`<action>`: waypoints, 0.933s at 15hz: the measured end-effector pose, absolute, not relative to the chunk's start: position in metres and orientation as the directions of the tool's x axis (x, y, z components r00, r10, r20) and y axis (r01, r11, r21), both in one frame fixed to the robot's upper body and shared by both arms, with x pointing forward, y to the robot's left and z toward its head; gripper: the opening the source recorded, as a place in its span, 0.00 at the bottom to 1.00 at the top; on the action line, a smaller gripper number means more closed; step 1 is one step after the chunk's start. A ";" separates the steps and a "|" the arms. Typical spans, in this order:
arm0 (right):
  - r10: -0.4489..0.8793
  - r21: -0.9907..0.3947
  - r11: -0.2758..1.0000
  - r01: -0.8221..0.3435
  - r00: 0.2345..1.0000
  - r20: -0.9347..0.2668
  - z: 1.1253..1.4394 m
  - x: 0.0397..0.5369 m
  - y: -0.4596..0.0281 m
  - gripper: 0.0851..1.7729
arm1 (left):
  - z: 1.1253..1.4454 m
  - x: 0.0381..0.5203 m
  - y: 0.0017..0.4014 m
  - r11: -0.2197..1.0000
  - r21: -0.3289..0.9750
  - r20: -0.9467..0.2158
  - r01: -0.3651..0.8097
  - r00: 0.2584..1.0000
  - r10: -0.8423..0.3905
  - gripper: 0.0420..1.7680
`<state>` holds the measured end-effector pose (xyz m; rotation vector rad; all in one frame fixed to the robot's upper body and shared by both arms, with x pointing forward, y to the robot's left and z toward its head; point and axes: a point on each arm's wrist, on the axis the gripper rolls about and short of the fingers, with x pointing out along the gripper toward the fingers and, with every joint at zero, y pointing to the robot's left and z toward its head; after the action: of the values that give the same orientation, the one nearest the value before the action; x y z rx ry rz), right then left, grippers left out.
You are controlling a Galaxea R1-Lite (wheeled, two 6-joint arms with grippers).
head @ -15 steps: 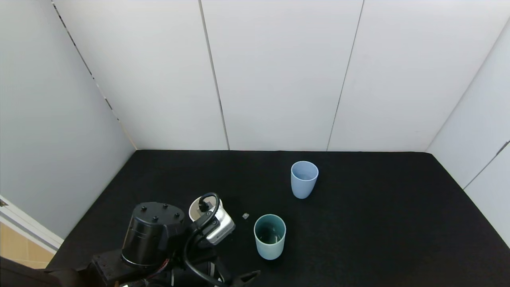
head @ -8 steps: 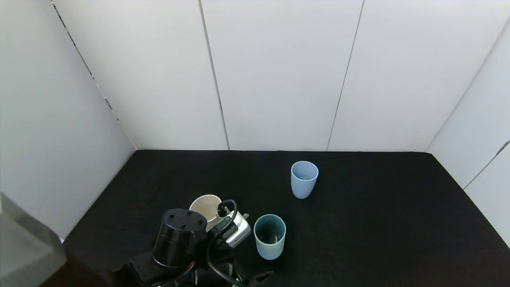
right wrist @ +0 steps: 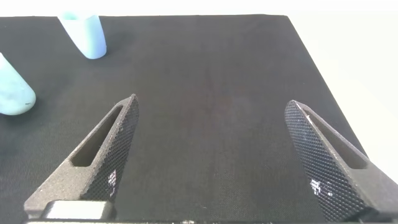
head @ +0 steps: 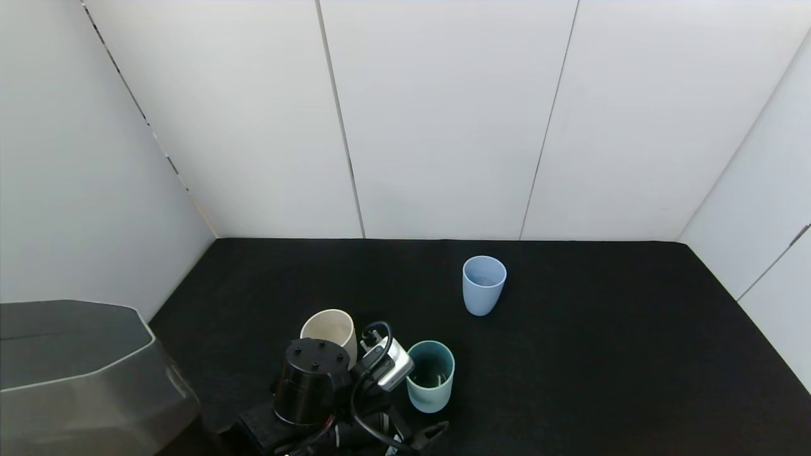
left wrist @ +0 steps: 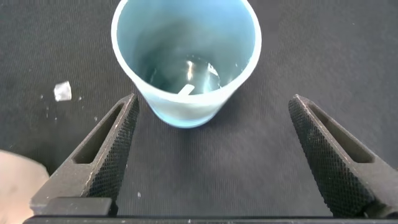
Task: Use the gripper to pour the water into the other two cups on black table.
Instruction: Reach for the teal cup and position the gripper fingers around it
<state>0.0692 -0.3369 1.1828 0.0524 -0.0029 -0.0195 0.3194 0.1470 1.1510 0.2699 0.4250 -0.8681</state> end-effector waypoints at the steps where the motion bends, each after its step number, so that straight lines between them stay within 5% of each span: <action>1: -0.020 0.052 0.998 0.019 1.000 0.002 1.183 0.069 -0.337 0.96 | 1.149 0.320 0.146 0.621 0.057 -0.466 0.782 0.571 -0.676 0.97; 14: -0.020 0.052 0.998 0.019 1.000 0.002 1.183 0.069 -0.337 0.96 | 1.129 0.346 0.127 0.651 0.064 -0.388 0.756 0.620 -0.682 0.97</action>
<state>0.0692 -0.3369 1.1828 0.0519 -0.0028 -0.0195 0.3458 0.1268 1.1293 0.2306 0.3469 -0.8348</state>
